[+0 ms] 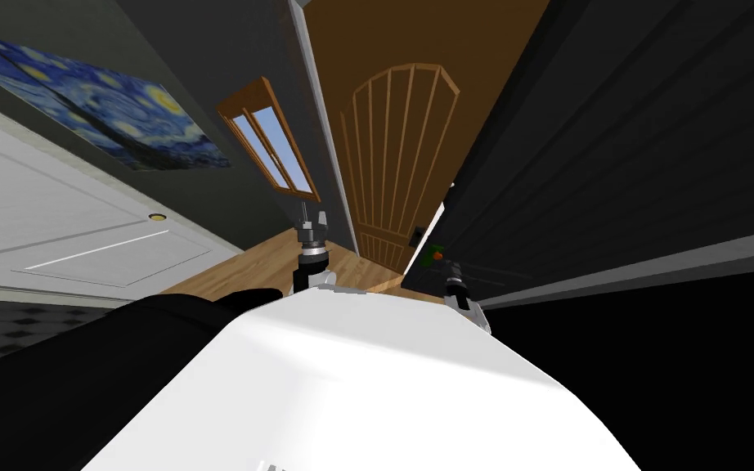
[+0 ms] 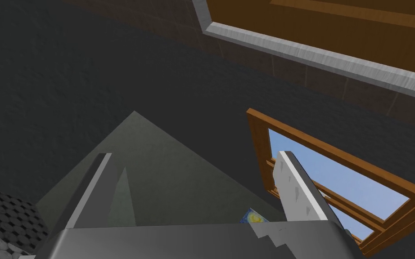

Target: Pull the door open

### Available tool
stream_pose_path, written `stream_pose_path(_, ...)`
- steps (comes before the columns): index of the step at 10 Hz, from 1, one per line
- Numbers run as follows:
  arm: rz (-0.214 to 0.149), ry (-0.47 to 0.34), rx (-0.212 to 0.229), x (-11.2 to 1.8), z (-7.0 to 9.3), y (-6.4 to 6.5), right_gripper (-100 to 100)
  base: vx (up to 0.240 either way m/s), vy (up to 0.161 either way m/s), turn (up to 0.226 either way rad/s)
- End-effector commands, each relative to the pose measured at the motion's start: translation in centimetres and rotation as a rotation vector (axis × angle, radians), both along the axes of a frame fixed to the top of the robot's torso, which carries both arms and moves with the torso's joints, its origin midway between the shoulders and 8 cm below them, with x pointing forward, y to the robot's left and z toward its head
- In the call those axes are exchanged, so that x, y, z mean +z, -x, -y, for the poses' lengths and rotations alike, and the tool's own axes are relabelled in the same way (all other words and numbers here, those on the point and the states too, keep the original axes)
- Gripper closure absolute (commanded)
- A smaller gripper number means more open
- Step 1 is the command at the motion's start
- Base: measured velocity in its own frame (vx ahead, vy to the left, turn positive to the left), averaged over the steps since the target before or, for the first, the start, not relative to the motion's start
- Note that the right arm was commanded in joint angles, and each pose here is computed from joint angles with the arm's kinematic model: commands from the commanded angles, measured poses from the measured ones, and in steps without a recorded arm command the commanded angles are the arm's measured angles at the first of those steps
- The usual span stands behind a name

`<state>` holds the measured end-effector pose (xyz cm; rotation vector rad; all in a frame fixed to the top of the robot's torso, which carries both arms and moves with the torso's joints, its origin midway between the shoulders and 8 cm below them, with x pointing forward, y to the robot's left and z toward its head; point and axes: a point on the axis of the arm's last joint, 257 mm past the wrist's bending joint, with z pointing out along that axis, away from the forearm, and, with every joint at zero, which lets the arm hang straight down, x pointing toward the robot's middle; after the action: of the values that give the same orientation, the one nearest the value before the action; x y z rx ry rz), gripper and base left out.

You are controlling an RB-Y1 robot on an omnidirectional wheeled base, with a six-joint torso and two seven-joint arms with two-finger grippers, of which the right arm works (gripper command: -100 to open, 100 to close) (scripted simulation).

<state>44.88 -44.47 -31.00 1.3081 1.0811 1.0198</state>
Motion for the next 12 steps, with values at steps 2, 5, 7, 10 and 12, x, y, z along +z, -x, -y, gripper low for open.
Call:
stream_pose_path(2, 0.011, -0.006, 0.031, 0.5, -1.2, -0.2, -100, -0.225, -0.013, 0.073)
stream_pose_path(5, 0.023, -0.014, 0.071, 1.1, -2.7, -0.5, -100, -0.196, 0.058, 0.061)
stream_pose_path(7, 0.031, -0.020, 0.094, 1.4, -3.7, -0.6, -100, -0.190, 0.029, 0.049)
stream_pose_path(10, 0.032, -0.017, 0.084, 1.3, -3.4, -1.0, -100, 0.083, -0.019, 0.016)
stream_pose_path(12, 0.035, -0.016, 0.079, 1.3, -3.3, -1.4, -100, 0.181, -0.048, 0.027)
